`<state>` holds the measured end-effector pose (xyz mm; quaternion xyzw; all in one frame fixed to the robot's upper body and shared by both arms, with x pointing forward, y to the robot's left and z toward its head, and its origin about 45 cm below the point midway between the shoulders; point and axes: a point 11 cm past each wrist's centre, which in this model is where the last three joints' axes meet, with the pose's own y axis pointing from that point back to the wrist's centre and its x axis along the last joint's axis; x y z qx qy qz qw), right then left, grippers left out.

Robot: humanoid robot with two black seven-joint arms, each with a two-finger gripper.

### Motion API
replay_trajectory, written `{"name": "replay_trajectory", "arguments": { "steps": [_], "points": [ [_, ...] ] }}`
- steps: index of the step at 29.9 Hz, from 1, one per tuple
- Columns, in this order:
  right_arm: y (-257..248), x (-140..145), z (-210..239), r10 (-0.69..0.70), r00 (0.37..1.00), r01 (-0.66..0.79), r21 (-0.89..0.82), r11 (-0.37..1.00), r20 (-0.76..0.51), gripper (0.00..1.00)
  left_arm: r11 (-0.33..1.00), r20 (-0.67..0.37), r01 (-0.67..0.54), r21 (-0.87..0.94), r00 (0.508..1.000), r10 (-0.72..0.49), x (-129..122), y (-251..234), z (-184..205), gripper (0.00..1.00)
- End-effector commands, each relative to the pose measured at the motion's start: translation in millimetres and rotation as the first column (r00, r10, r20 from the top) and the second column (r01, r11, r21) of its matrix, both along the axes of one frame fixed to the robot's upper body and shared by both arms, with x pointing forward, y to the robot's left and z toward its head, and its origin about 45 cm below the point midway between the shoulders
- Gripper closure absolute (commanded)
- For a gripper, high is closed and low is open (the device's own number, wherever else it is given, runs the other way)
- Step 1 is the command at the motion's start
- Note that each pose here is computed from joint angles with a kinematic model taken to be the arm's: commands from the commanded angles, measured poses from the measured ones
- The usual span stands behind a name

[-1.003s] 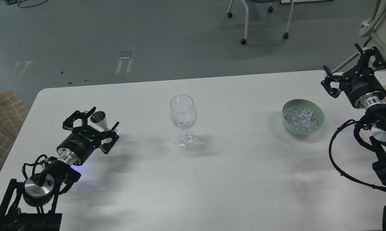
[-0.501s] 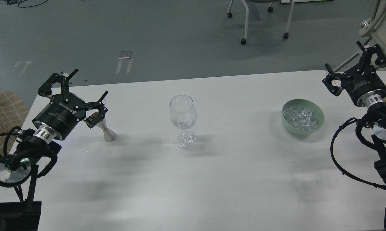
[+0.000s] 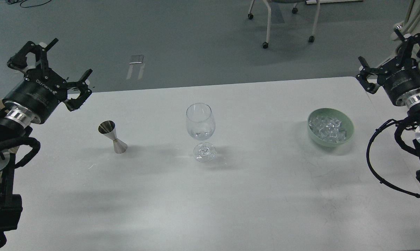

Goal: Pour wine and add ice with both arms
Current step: 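Set the jigger down, open the left gripper and raise it, then reach the right gripper into the green bowl and grasp ice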

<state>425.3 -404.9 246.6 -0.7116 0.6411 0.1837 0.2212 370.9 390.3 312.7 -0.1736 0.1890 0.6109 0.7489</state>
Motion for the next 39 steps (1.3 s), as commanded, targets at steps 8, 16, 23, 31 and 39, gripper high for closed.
{"name": "replay_trajectory", "arguments": {
  "steps": [8, 16, 23, 31, 39],
  "points": [
    [18.5, 20.3, 30.1, 0.063, 0.997, -0.058, -0.109, 0.992, 0.043, 0.00, 0.988, -0.016, -0.136, 0.075, 0.990, 0.137, 28.3, 17.3, -12.5, 0.06],
    [47.3, 39.4, 45.4, 0.111, 0.994, -0.095, -0.472, 0.876, 0.005, 0.00, 0.988, -0.083, -0.150, 0.024, 0.985, 0.152, 48.0, -18.6, -27.7, 0.05],
    [80.4, 37.9, 58.1, 0.236, 0.971, -0.162, -0.805, 0.570, -0.028, 0.00, 0.993, -0.086, -0.115, 0.007, 0.990, 0.115, 45.9, -25.3, -31.2, 0.05],
    [57.1, 12.9, 81.1, 0.276, 0.951, -0.118, -0.990, -0.083, -0.137, 0.00, 0.997, -0.047, -0.072, -0.013, 0.996, 0.072, 45.3, -24.8, -24.3, 0.02],
    [48.9, 10.5, 72.3, 0.251, 0.939, -0.113, -0.900, -0.421, -0.235, 0.00, 0.992, -0.003, -0.052, -0.111, 0.999, 0.052, 45.6, -24.2, -13.0, 0.02]
  ]
}}
